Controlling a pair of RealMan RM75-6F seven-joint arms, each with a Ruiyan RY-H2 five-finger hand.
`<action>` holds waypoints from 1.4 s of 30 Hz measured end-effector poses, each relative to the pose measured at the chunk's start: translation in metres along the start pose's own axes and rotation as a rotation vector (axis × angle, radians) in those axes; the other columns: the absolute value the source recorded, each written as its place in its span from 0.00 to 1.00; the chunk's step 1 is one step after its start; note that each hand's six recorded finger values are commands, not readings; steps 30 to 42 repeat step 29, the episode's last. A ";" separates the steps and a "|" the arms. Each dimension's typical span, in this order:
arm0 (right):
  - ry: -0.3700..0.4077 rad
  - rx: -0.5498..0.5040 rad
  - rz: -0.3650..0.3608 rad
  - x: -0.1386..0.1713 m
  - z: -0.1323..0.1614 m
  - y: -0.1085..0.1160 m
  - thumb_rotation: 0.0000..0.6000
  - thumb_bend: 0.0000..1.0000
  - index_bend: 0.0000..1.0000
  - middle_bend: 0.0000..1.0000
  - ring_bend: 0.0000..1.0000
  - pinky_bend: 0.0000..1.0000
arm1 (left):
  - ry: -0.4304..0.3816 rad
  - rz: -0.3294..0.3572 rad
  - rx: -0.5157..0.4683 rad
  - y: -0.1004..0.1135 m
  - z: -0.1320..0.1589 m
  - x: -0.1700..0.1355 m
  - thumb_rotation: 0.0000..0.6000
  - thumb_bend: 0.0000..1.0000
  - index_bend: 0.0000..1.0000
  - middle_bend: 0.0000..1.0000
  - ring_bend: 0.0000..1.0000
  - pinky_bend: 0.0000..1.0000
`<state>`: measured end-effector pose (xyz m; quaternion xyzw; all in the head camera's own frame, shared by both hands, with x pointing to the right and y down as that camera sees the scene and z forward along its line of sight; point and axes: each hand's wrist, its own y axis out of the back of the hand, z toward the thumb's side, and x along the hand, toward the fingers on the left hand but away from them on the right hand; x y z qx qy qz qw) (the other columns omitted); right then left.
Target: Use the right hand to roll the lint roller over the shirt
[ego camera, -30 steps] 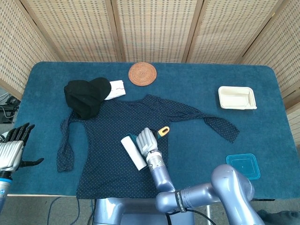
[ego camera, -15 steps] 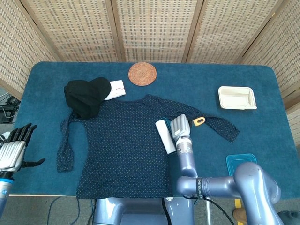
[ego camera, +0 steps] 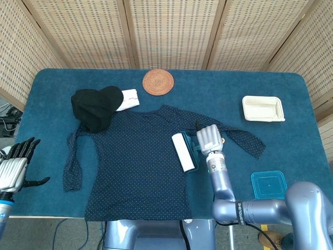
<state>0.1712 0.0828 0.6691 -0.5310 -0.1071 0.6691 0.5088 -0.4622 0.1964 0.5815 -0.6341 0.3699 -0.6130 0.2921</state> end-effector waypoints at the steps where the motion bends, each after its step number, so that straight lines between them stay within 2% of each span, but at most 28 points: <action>1: -0.001 -0.013 -0.020 0.002 -0.005 0.002 1.00 0.00 0.00 0.94 0.99 1.00 | -0.003 0.002 -0.001 0.000 0.000 0.000 1.00 0.00 0.00 0.00 0.00 0.00; 2: -0.002 -0.027 -0.041 0.003 -0.011 0.003 1.00 0.00 0.00 0.90 0.97 1.00 | -0.006 0.004 -0.001 0.001 0.001 -0.001 1.00 0.00 0.00 0.00 0.00 0.00; 3: -0.003 -0.046 -0.072 0.006 -0.018 0.005 1.00 0.00 0.00 0.83 0.91 0.96 | -0.009 0.006 -0.002 0.001 0.001 -0.001 1.00 0.00 0.00 0.00 0.00 0.00; 4: -0.002 -0.062 -0.096 0.008 -0.024 0.007 1.00 0.00 0.00 0.72 0.80 0.84 | -0.012 0.008 -0.004 0.001 0.002 -0.002 1.00 0.00 0.00 0.00 0.00 0.00; 6: 0.003 -0.107 -0.157 0.013 -0.038 0.009 1.00 0.00 0.00 0.49 0.55 0.53 | -0.017 0.013 -0.005 0.001 0.002 -0.002 1.00 0.00 0.00 0.00 0.00 0.00; 7: 0.007 -0.129 -0.182 0.015 -0.044 0.009 1.00 0.00 0.00 0.34 0.37 0.34 | -0.019 0.017 -0.006 0.002 0.002 -0.003 1.00 0.00 0.00 0.00 0.00 0.00; 8: 0.012 -0.151 -0.208 0.018 -0.050 0.009 1.00 0.00 0.00 0.21 0.21 0.19 | -0.021 0.020 -0.006 0.002 0.002 -0.003 1.00 0.00 0.00 0.00 0.00 0.00; 10: 0.025 -0.201 -0.262 0.026 -0.067 0.007 1.00 0.00 0.00 0.05 0.05 0.04 | -0.025 0.028 -0.008 0.003 0.002 -0.004 1.00 0.00 0.00 0.00 0.00 0.00; 11: 0.032 -0.226 -0.290 0.031 -0.077 0.004 1.00 0.00 0.00 0.02 0.02 0.02 | -0.026 0.031 -0.009 0.003 0.002 -0.005 1.00 0.00 0.00 0.00 0.00 0.00; 14: 0.034 -0.285 -0.328 0.045 -0.104 -0.010 1.00 0.00 0.00 0.00 0.00 0.00 | -0.034 0.049 -0.015 0.006 0.002 -0.007 1.00 0.00 0.00 0.00 0.00 0.00; 17: 0.001 -0.386 -0.339 0.068 -0.135 -0.036 1.00 0.00 0.00 0.00 0.00 0.00 | -0.056 0.078 -0.021 0.009 0.005 -0.012 1.00 0.00 0.00 0.00 0.00 0.00; 21: -0.039 -0.489 -0.350 0.114 -0.170 -0.081 1.00 0.00 0.00 0.00 0.00 0.00 | -0.080 0.103 -0.027 0.011 0.007 -0.019 1.00 0.00 0.00 0.00 0.00 0.00; 24: -0.056 -0.504 -0.332 0.145 -0.184 -0.105 1.00 0.00 0.00 0.00 0.00 0.00 | -0.091 0.113 -0.030 0.012 0.009 -0.024 1.00 0.00 0.00 0.00 0.00 0.00; 29: -0.066 -0.509 -0.311 0.165 -0.191 -0.114 1.00 0.00 0.00 0.00 0.00 0.00 | -0.111 0.118 -0.034 0.012 0.013 -0.028 1.00 0.00 0.00 0.00 0.00 0.00; 42: -0.066 -0.509 -0.311 0.165 -0.191 -0.114 1.00 0.00 0.00 0.00 0.00 0.00 | -0.111 0.118 -0.034 0.012 0.013 -0.028 1.00 0.00 0.00 0.00 0.00 0.00</action>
